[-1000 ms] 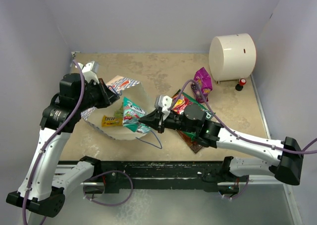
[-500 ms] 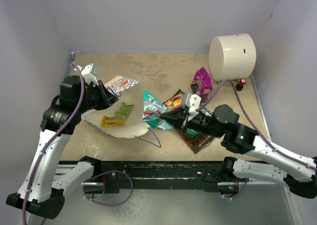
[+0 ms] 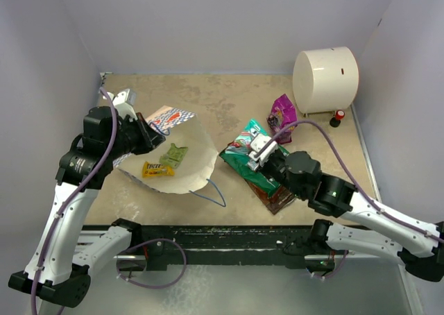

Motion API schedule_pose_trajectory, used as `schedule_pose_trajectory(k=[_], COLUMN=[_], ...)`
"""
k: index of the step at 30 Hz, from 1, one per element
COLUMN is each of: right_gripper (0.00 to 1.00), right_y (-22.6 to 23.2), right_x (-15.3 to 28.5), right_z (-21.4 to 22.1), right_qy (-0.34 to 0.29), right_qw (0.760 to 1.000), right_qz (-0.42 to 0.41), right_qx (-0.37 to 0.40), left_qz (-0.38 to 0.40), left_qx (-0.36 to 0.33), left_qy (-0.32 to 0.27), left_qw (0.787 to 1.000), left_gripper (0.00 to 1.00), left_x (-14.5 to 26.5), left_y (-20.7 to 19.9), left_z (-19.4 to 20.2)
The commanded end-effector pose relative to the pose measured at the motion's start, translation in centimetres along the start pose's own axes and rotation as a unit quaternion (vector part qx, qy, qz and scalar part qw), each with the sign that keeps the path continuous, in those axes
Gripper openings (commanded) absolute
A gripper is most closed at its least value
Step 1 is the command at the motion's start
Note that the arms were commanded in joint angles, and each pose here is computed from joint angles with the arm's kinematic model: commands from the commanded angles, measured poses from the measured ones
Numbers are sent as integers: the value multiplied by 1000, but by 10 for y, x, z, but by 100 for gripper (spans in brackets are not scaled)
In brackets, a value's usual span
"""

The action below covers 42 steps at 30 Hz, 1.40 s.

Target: Take the snacks out of the paper bag

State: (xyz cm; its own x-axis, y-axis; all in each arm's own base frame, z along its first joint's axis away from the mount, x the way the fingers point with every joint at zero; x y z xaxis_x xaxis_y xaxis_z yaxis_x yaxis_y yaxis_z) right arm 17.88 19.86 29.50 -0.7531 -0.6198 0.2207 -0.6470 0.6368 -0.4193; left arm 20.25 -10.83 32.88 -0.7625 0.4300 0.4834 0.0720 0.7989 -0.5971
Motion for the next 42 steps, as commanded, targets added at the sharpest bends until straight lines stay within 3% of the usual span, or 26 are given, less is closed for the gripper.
schedule_pose_trajectory(k=[1,19,32,40,41,42], right_gripper=[0,0,0,0,3,14], right_y=[-28,-11,4,16,15,12], right_x=[-7,-27,-28,-28,-27,-25], right_z=[17,114,150,146,142,136], right_qy=[15,126,162,165,163,159], right_qw=[995,965,959,959,960,963], right_qz=[61,-60,-103,-148,-146,-142], right_qx=[81,222,209,176,172,168], left_qz=[10,22,28,30,30,30], left_qx=[-4,-42,-33,-20,-19,-19], left_qy=[-20,-9,-5,-13,-14,-15], left_qw=[1000,999,999,999,999,999], left_gripper=[0,0,0,0,0,0], left_x=[5,3,4,9,10,10], left_y=[-7,-14,-15,-13,-13,-14], left_z=[-10,-17,-14,-10,-10,-10])
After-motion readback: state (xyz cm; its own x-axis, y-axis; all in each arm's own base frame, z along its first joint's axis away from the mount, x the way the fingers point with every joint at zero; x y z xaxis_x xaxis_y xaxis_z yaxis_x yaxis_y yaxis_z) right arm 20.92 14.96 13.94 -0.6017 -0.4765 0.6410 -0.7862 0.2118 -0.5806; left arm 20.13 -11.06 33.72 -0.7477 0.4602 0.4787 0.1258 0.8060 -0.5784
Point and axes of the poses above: each gripper's point midway between its finger pads, its own x axis back along the fingers, its own y axis along the line the jaws close on, z = x × y, the point moved 4 cm from there along x, back along the fingers, and after that the axes turned 5 degrees about x, right-handed, at the moved point
